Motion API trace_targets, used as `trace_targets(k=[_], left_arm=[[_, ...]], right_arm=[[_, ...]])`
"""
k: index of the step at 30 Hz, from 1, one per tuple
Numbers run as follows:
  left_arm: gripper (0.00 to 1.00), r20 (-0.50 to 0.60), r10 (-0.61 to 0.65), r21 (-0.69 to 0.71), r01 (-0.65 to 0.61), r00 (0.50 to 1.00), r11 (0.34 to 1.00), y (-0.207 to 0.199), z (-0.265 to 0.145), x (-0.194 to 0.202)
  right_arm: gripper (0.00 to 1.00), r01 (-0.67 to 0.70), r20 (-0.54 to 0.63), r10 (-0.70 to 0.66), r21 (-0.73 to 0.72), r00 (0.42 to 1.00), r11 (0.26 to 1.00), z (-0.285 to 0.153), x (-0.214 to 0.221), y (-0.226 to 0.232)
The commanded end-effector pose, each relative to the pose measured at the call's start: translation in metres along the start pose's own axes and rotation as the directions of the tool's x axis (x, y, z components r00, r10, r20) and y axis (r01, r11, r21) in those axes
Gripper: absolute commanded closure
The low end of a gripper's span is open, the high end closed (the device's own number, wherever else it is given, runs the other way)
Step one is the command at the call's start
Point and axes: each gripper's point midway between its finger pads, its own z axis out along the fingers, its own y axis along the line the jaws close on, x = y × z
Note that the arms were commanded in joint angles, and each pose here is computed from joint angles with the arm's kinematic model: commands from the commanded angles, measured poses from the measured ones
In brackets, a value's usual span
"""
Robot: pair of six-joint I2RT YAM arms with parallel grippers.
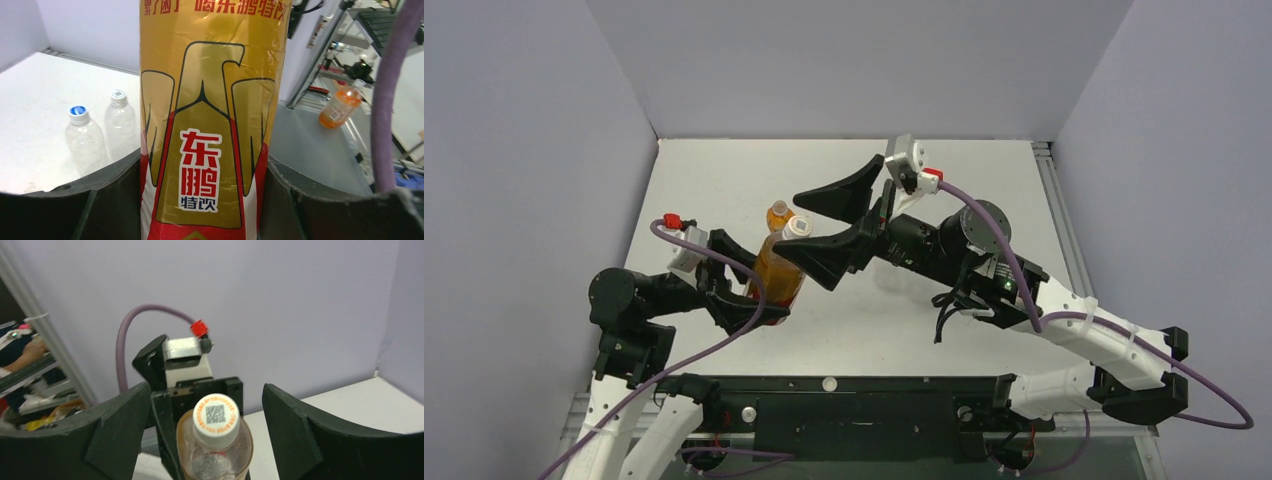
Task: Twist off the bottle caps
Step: Unscrew the bottle cap from the plastic bottle.
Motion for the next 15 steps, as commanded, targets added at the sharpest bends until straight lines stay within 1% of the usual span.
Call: trace_targets(k=[1,2,3,4,5,6,7,8,9,10,11,12,14,15], left_arm=[[1.00,0.062,0.169,-0.148,-0.158,0.984,0.976,0.023,-0.001,-0.024],[1.00,0.047,0.212,-0.173,-0.201,0.976,0.964,0.029,-0.002,-0.021],[1.00,0.040,0.230,-0.221,-0.216,0.972,0.951,0.039,-0.005,-0.020],[1.00,0.004,0.287,-0.251,-0.276,0.958,0.928,0.048,-0.008,-0.013],[1.00,-0.004,0.301,-0.312,-0.287,0.954,0.906,0.062,-0.012,-0.009],[1.00,-0.026,0.355,-0.343,-0.342,0.934,0.875,0.069,-0.016,-0.008],[1.00,-0.042,0.373,-0.401,-0.357,0.927,0.843,0.083,-0.021,-0.006],[1.00,-0.067,0.427,-0.420,-0.414,0.902,0.808,0.088,-0.025,-0.007],[1.00,-0.081,0.439,-0.472,-0.422,0.895,0.774,0.099,-0.031,-0.006],[1.00,-0.097,0.484,-0.515,-0.459,0.870,0.724,0.106,-0.037,-0.012],[1.00,-0.105,0.496,-0.535,-0.469,0.862,0.703,0.111,-0.040,-0.011],[1.00,-0.113,0.532,-0.564,-0.495,0.839,0.661,0.114,-0.044,-0.018],[1.00,-0.129,0.552,-0.596,-0.509,0.824,0.621,0.120,-0.050,-0.020],[1.00,-0.132,0.555,-0.602,-0.511,0.821,0.613,0.121,-0.051,-0.021]], right_arm=[[0.21,-0.037,0.049,0.025,0.249,0.998,0.968,0.004,-0.026,-0.031],[0.19,-0.042,0.061,0.021,0.360,0.998,0.932,0.000,-0.028,-0.048],[0.19,-0.041,0.041,0.026,0.403,0.999,0.914,0.000,-0.025,-0.050],[0.18,-0.037,0.048,0.016,0.475,0.999,0.879,-0.004,-0.026,-0.061],[0.18,-0.026,0.034,0.010,0.492,0.999,0.870,-0.003,-0.023,-0.058],[0.18,-0.021,0.040,-0.002,0.555,0.999,0.831,-0.008,-0.024,-0.067],[0.17,-0.004,0.017,-0.007,0.568,1.000,0.823,-0.006,-0.022,-0.064],[0.17,0.003,0.014,-0.015,0.612,1.000,0.791,-0.008,-0.022,-0.070],[0.17,0.022,-0.013,-0.018,0.622,1.000,0.783,-0.004,-0.020,-0.069],[0.16,0.047,-0.046,-0.023,0.642,0.999,0.765,-0.005,-0.014,-0.071],[0.16,0.049,-0.047,-0.024,0.652,0.999,0.757,0.001,-0.016,-0.071],[0.16,0.068,-0.072,-0.026,0.667,0.997,0.742,0.000,-0.012,-0.073],[0.16,0.078,-0.086,-0.027,0.676,0.996,0.733,0.008,-0.010,-0.074],[0.16,0.079,-0.087,-0.027,0.677,0.996,0.732,0.014,-0.009,-0.074]])
